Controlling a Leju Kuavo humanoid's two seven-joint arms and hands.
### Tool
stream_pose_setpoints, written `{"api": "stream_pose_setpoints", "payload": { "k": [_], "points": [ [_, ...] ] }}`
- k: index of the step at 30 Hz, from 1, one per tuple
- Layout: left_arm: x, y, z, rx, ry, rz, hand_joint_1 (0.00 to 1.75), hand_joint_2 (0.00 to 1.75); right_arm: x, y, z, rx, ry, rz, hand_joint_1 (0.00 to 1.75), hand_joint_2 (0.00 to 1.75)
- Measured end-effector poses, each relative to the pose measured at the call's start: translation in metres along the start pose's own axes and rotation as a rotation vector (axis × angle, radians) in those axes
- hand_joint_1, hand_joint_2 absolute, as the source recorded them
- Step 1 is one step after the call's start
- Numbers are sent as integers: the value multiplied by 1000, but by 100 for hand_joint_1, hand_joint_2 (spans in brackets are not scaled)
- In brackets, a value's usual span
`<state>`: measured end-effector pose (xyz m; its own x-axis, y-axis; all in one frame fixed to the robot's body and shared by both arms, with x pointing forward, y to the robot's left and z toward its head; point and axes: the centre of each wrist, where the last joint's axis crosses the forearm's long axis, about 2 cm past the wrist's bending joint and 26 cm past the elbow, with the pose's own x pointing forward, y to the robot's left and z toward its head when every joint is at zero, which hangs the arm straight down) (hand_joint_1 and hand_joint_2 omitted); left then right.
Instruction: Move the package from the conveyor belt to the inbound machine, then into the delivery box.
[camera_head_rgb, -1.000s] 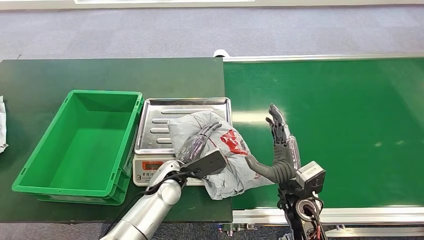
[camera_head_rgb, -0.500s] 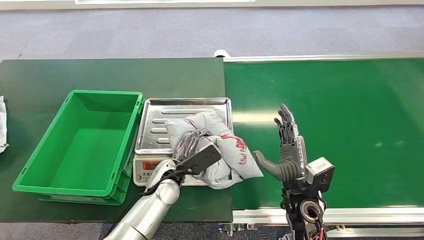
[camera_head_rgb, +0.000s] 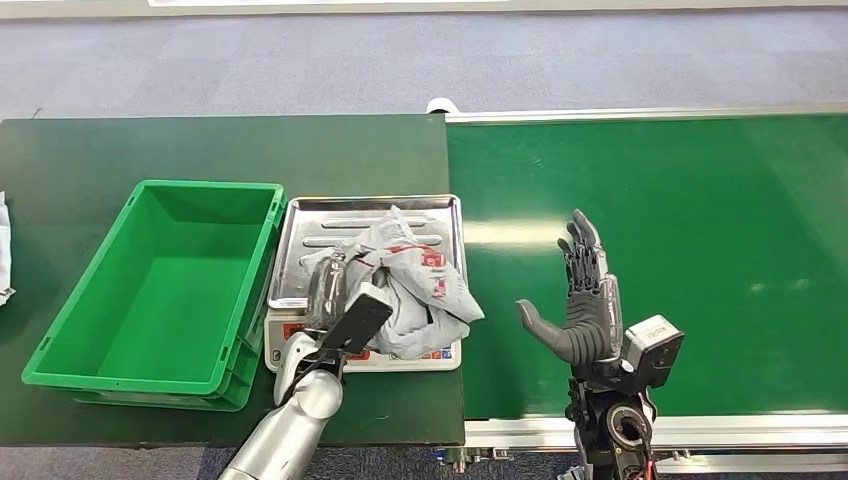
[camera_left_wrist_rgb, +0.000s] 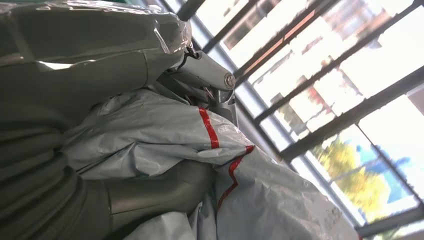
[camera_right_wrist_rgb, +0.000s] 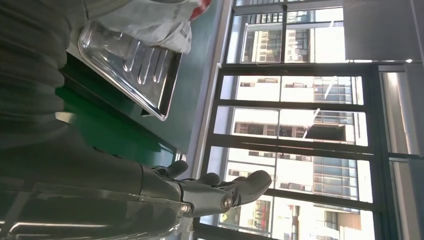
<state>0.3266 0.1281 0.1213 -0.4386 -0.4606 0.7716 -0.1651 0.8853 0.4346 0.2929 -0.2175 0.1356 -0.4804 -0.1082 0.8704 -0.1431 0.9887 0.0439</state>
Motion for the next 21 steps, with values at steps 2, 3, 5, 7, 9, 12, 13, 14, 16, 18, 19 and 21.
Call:
{"api": "stream_pose_setpoints", "payload": {
  "k": [2,3,5,7,9,12,13,14,16,18,19,21],
  "points": [
    [1,7,-2,82,-38,-10,175,175,0,0,0,-4,0,-6,0,175],
    [2,10,-3,116,-58,-23,175,175,0,1,0,-5,0,-8,0,175],
    [5,18,-7,176,-109,-70,175,175,0,1,-1,-7,-1,-12,0,175],
    [8,29,-13,218,-179,-136,175,175,0,2,0,-11,-5,-15,0,175],
    [10,44,-20,263,-253,-208,175,175,0,2,0,-20,-14,-20,0,175],
    [12,74,-33,353,-333,-311,175,175,0,2,1,-35,-23,-29,0,175],
    [12,86,-37,391,-352,-344,175,175,0,2,2,-40,-23,-30,0,175],
    [13,98,-40,431,-366,-371,175,175,-1,1,2,-45,-24,-31,0,175],
    [16,121,-46,525,-377,-397,175,175,-1,1,3,-53,-23,-33,0,175],
    [18,141,-49,619,-374,-390,175,175,-1,0,4,-60,-20,-36,0,175],
    [19,150,-50,662,-372,-389,175,175,-1,0,4,-63,-20,-37,0,175],
    [20,166,-49,722,-368,-408,175,175,-2,-2,5,-70,-20,-37,0,175]
  ]
}}
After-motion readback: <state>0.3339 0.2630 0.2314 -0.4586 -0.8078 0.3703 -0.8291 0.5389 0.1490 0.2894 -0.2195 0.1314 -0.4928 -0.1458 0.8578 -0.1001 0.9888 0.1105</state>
